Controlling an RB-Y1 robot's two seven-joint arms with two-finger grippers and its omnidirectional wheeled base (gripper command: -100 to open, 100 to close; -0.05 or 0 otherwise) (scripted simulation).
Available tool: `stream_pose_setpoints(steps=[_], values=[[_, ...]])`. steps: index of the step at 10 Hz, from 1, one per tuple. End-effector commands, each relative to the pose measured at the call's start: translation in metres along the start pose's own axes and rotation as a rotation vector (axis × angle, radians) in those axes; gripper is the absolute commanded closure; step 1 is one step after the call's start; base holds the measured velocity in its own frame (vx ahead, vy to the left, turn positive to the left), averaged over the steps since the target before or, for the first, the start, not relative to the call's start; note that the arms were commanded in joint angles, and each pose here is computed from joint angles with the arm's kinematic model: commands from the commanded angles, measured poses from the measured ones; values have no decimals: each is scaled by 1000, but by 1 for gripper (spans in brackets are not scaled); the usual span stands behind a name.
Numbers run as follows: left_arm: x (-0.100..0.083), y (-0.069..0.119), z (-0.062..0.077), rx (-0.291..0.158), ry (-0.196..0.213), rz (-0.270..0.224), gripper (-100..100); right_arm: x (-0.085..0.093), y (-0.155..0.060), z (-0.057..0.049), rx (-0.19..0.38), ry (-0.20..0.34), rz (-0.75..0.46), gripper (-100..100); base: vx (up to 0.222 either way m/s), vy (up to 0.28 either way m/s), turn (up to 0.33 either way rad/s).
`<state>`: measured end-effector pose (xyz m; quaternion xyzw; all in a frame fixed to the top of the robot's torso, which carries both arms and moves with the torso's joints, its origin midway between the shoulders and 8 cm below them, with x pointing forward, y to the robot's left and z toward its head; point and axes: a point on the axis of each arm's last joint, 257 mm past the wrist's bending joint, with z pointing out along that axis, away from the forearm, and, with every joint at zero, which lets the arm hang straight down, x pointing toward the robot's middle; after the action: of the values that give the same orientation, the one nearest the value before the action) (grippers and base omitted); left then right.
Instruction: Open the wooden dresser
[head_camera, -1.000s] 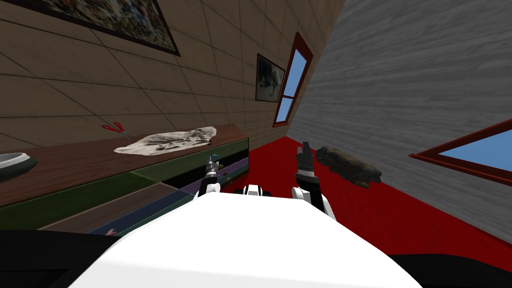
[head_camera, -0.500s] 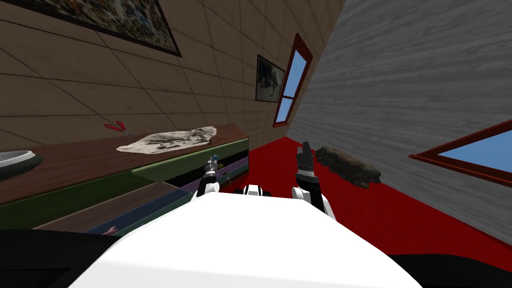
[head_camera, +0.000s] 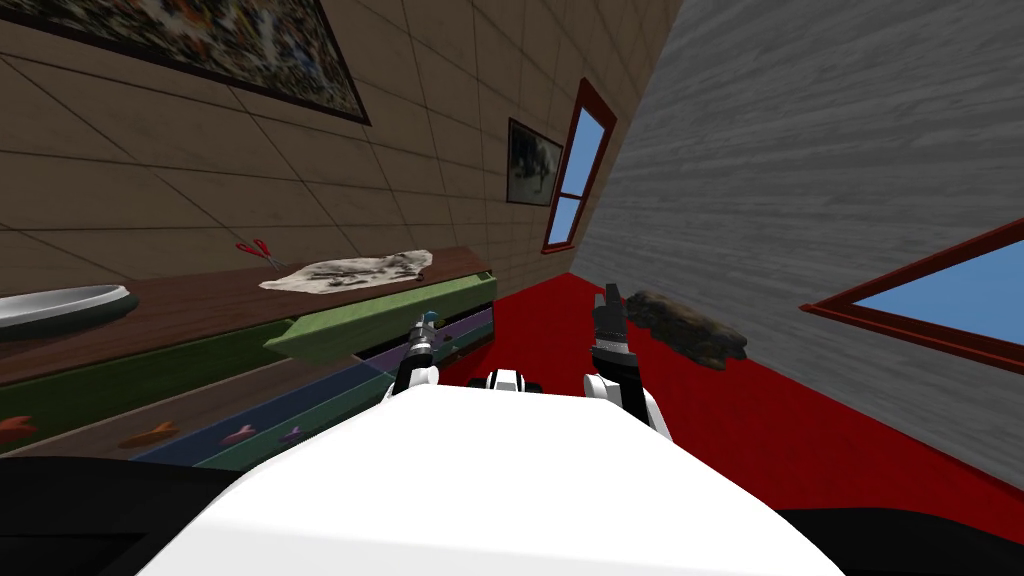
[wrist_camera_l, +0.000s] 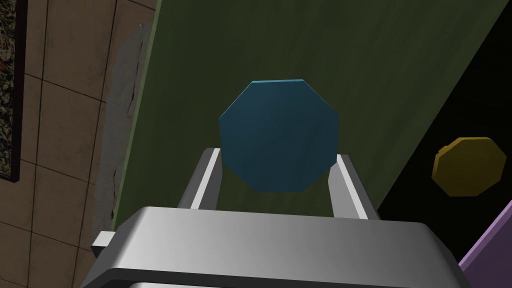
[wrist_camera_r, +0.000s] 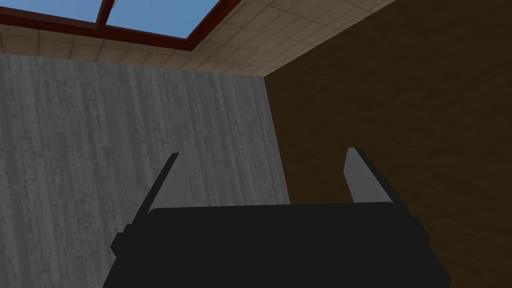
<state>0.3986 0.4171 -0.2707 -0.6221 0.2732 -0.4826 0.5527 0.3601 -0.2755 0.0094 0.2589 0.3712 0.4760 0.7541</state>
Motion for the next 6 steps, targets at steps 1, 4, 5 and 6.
stream_pose_setpoints(steps=[1, 4, 5, 6], values=[[2, 2, -2, -6, 2, 1, 100, 0, 0, 0, 0, 0, 0, 0, -114, -102, 16], [3, -1, -2, 1, 5, 1, 100, 0, 0, 0, 0, 0, 0, 0, -147, -103, 3], [3, 2, -5, -8, 5, 1, 100, 0, 0, 0, 0, 0, 0, 0, -85, -64, 7], [4, 2, -6, -9, 6, 1, 100, 0, 0, 0, 0, 0, 0, 0, -155, -117, 14]])
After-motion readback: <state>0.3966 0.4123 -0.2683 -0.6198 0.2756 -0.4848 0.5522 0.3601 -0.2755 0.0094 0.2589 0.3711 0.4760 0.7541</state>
